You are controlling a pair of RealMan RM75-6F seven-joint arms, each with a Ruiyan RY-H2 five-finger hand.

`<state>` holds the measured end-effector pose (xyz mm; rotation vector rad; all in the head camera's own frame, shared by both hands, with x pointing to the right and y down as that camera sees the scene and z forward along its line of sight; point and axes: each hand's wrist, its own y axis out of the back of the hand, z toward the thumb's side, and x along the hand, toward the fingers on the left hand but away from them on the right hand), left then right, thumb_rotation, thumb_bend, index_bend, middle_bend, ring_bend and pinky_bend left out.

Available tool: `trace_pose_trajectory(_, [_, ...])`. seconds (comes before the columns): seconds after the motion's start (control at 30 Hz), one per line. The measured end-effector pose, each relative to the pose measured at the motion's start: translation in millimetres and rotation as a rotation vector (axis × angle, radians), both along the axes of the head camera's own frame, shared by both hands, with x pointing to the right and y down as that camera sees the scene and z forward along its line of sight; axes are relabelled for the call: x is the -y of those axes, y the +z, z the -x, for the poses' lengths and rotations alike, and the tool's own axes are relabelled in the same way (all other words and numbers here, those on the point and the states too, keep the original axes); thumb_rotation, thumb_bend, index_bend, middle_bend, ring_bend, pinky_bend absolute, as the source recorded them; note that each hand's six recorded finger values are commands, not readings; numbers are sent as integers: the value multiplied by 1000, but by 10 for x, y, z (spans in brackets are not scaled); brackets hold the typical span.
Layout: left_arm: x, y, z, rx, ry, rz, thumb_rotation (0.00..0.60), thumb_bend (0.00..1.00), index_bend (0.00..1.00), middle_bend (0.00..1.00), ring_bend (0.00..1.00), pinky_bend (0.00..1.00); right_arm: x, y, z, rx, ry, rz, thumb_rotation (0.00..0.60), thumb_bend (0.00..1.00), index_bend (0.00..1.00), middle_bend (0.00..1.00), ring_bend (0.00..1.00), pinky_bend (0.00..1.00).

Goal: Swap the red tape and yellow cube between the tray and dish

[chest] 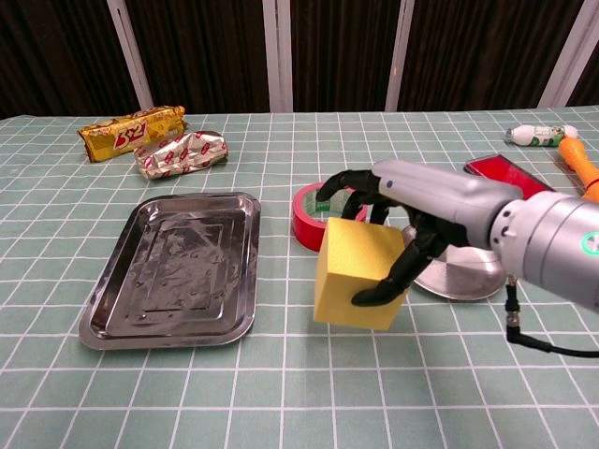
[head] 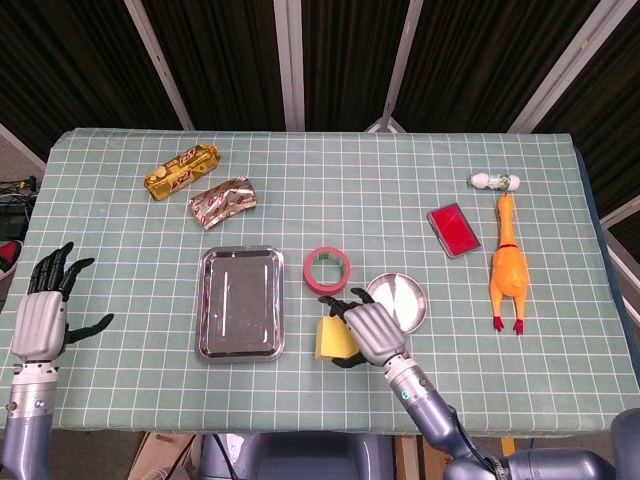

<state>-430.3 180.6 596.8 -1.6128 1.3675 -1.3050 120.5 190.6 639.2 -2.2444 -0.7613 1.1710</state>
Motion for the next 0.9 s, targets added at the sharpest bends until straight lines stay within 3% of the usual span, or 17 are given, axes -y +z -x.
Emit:
trace_pose_trajectory(0.23, [44, -2, 84, -13, -10, 8, 600, 1, 216, 0, 0, 0, -56, 152, 132, -32, -30, 3, 600, 49, 22, 182, 272, 0])
trace_pose_trajectory(0.43, [37, 4, 80, -13, -5, 17, 600, 1, 216, 0, 0, 0, -97, 209, 132, -77, -54, 8, 600, 13, 0, 49, 102, 0])
trace_pose_trajectory(0.7, [38, -9, 91, -9, -11, 12, 600, 1, 216, 0, 0, 0, -81, 108, 104, -98, -72, -22, 600, 9, 0, 45, 93, 0])
trace_pose_trajectory(0.9, [39, -19, 97, -17, -16, 7, 600, 1, 216, 0, 0, 0, 120, -126, -140, -153, -47, -83, 600, 3, 0, 45, 91, 0])
